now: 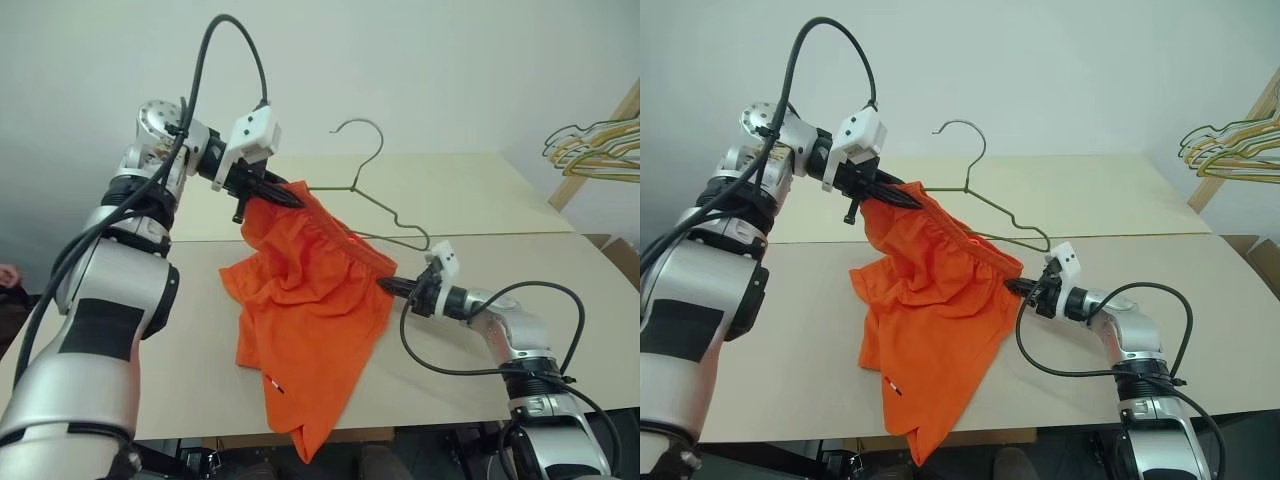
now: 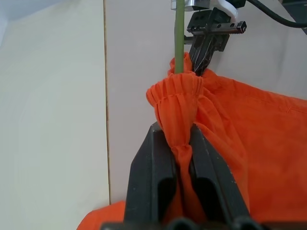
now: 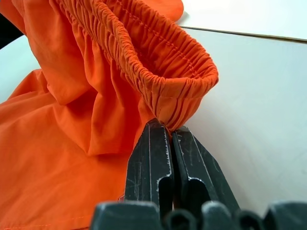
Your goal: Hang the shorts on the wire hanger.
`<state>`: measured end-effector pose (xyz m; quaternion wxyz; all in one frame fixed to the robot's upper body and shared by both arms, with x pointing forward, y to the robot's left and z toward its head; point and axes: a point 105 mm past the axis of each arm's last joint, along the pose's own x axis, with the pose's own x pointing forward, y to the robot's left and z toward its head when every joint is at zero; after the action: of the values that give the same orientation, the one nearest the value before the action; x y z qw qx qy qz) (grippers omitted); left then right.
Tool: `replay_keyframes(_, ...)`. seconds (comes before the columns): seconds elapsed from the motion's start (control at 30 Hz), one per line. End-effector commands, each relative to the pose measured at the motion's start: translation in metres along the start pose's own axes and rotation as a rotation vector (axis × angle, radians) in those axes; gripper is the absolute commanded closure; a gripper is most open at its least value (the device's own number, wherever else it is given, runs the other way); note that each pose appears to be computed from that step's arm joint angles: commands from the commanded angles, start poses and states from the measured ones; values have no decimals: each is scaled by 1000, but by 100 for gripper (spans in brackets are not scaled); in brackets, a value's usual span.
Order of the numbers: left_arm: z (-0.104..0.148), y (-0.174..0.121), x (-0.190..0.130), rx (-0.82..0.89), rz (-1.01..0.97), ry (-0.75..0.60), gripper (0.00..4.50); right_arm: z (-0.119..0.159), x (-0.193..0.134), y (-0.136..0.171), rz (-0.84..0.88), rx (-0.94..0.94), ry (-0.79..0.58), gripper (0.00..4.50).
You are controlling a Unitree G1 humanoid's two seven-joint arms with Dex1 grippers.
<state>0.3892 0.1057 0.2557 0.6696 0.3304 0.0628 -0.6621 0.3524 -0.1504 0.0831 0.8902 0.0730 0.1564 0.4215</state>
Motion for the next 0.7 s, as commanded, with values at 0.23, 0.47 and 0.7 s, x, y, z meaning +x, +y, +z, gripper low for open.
replay_keyframes(0.23,-4,0,-9,40,23,28,450,17,-37,-21,-117,-80,-64,446)
replay_keyframes(0.47,-14,-1,-8,26,26,58,450,17,-54,-23,-137,-117,-49,446)
replay_keyframes(0.7,-31,-4,-8,67,32,163,450,35,-68,-16,-122,-272,-6,446)
